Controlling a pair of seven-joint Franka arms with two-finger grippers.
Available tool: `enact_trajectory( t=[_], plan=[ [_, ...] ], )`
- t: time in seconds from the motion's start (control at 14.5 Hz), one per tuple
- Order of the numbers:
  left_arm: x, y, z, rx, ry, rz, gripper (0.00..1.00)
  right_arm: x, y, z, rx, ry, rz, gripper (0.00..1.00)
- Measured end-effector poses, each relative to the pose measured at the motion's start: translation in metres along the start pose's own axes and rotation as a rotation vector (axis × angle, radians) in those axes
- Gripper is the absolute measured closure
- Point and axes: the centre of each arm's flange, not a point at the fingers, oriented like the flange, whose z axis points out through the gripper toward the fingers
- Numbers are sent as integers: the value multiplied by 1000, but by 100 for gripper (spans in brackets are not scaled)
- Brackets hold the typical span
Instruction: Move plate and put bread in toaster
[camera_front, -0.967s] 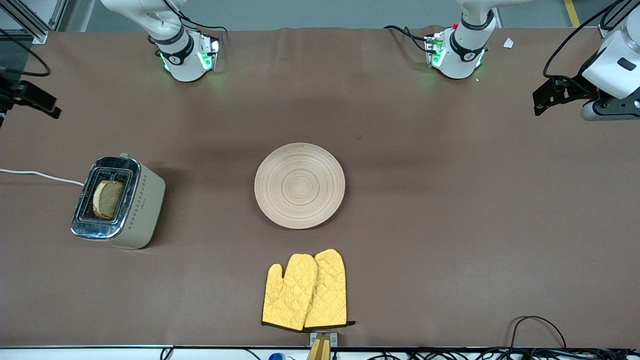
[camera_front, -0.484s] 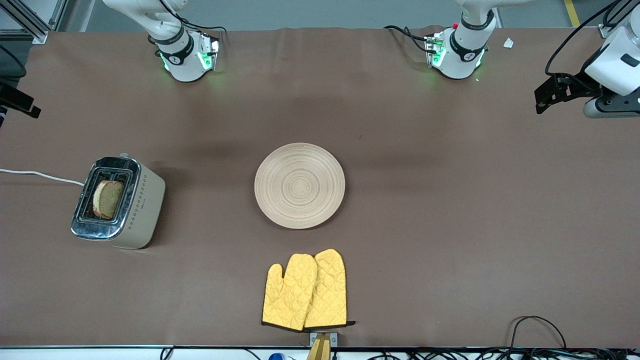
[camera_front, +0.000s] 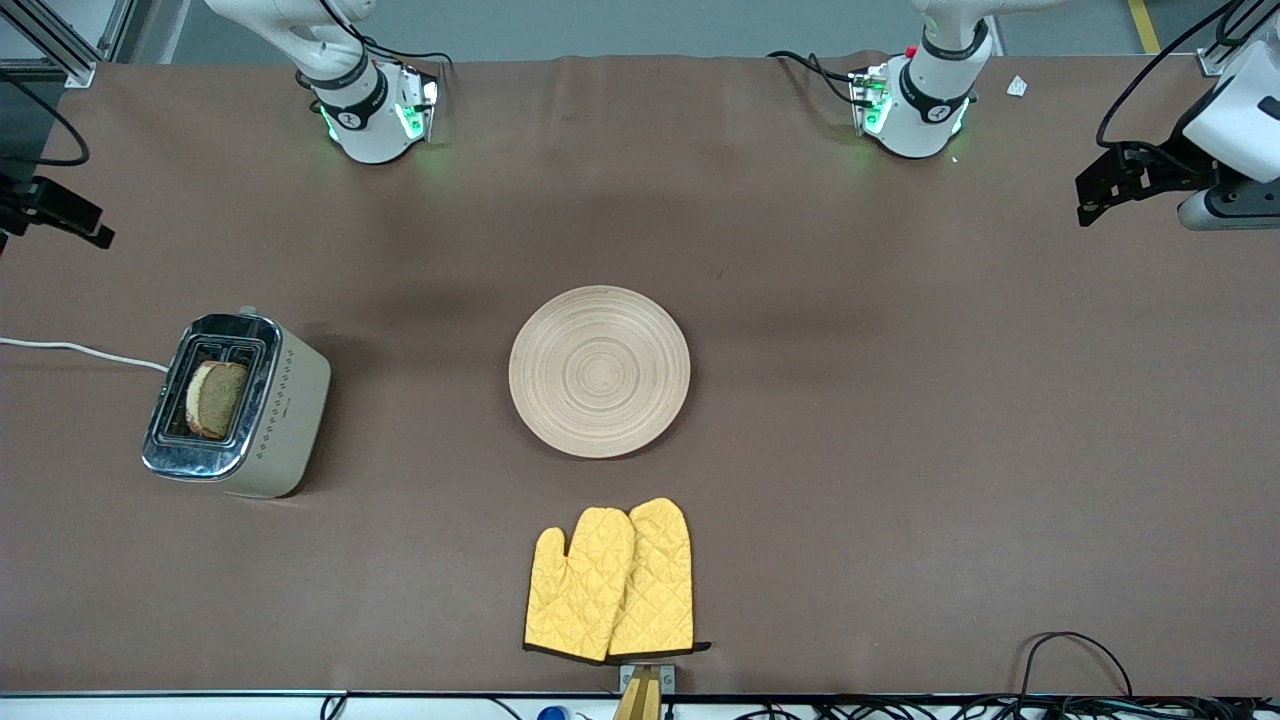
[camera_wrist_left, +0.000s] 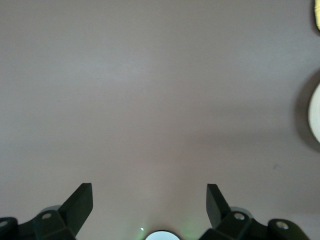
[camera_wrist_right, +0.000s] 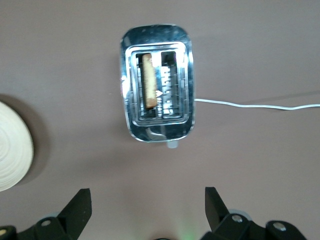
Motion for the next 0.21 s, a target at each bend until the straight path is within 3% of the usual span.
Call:
enact_trajectory(
  t=[0.21],
  plan=[
    [1,-13,0,-37,-4,-26,0,-9,-15,0,9,2,-30,0]
  ],
)
